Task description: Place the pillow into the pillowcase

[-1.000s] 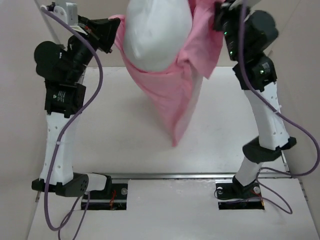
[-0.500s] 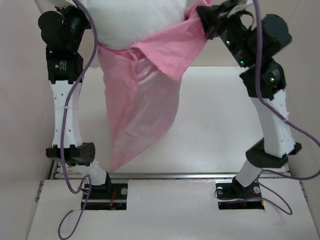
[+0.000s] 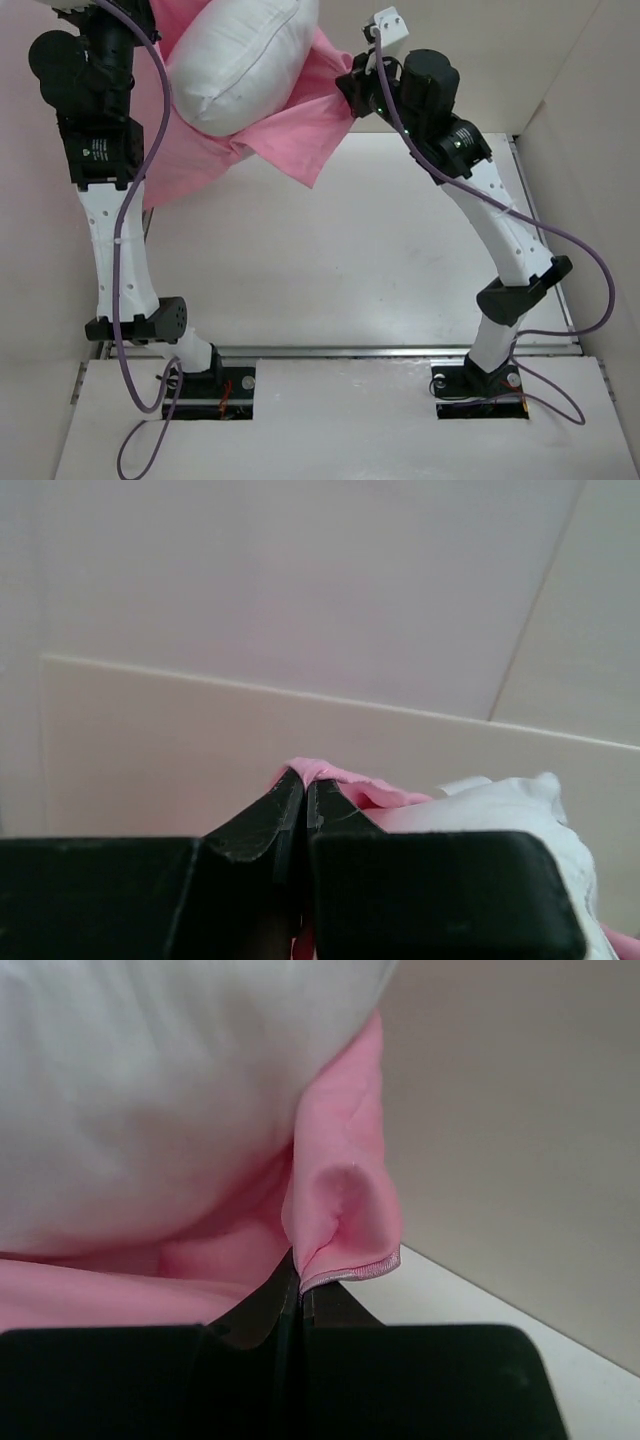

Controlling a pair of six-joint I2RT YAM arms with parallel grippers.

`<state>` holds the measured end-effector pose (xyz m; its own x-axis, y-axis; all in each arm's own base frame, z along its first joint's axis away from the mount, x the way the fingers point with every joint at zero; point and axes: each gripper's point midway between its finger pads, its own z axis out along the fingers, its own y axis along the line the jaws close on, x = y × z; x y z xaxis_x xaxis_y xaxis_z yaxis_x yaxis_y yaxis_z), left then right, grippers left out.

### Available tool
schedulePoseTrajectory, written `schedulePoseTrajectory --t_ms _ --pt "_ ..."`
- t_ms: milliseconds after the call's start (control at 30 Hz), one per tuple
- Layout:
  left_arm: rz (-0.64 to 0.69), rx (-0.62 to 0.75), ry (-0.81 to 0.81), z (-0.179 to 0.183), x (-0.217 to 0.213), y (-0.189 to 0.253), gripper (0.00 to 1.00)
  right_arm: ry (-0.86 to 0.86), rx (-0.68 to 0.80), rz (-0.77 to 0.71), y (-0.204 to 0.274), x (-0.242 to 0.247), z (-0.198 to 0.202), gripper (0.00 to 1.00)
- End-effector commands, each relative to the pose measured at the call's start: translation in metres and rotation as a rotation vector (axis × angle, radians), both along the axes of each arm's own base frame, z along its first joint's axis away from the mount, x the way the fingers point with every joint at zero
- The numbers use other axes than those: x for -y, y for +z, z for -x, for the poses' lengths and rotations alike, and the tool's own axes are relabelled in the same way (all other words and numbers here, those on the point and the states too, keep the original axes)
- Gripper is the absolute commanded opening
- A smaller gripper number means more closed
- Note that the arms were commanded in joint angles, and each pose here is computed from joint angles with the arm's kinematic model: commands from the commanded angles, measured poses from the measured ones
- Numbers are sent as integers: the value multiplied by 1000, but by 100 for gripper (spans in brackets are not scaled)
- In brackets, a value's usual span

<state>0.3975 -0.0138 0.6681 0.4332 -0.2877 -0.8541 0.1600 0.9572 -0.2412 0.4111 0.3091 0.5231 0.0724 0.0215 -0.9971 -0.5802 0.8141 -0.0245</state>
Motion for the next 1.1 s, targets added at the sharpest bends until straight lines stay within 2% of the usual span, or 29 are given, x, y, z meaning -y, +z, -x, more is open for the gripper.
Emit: schedulePoseTrajectory --t_ms 0,33,67,100,133,167,200,233,267,300,333,367,467,500,567,600,667,700,767,800,867,900,933,1000,1033,1067 --pt "-61 344 -196 73 40 82 0 -172 47 -73 36 63 5 0" --pt "-80 328 -260 69 55 72 0 -222 -35 -36 -2 75 -14 0" --pt "-96 243 -325 43 71 37 0 -217 -85 -21 -22 80 -16 0" --pt "-149 235 -443 49 104 23 0 -210 -144 -20 -45 81 -22 0" --pt "-175 187 -494 41 120 0 0 -196 -204 -6 -71 86 -30 0" --pt "-196 77 -535 16 138 -49 0 -200 -309 29 -121 87 -37 0" --pt "-227 23 -579 7 155 -79 0 -203 -375 17 -144 90 -39 0" --pt "-269 -8 -676 16 188 -104 9 -208 -430 20 -166 94 -41 0" --pt "-293 -56 -716 17 203 -130 25 -249 -523 39 -206 109 -43 6" --pt "-311 -155 -762 11 219 -178 63 -290 -582 46 -230 118 -45 9" --pt "-362 -188 -819 20 238 -202 94 -349 -675 36 -258 129 -42 13" --pt "-369 -223 -860 25 247 -217 100 -457 -725 40 -277 153 -44 18" --pt "-396 -332 -908 24 258 -258 100 -651 -861 71 -320 190 -27 30" --pt "-402 -350 -900 23 257 -263 100 -760 -850 99 -324 209 -25 40" --pt "-401 -396 -906 17 259 -274 100 -875 -837 89 -317 229 -13 63" --pt "-400 -409 -908 18 259 -277 100 -942 -816 100 -315 242 -9 93" --pt "-410 -414 -892 11 263 -277 100 -998 -776 52 -298 251 -4 97" --pt "-415 -471 -863 4 266 -292 100 -1018 -772 48 -297 255 1 100" --pt "-454 -471 -811 -5 272 -286 100 -1033 -736 2 -278 262 5 100" --pt "-475 -531 -789 -10 282 -305 100 -1013 -745 -38 -277 262 5 100" --pt "-518 -554 -788 -12 298 -314 100 -980 -755 -97 -275 264 6 100" --pt "-521 -544 -782 -14 307 -307 100 -961 -749 -163 -267 265 8 100" --pt "-545 -602 -780 -14 325 -329 100 -943 -742 -215 -264 266 5 100" --pt "-566 -619 -751 -12 345 -338 100 -923 -782 -306 -270 281 9 100" --pt "-587 -617 -763 0 368 -346 100 -945 -786 -384 -269 289 9 100" --pt "-598 -631 -689 -1 371 -352 100 -954 -799 -436 -272 305 10 100"
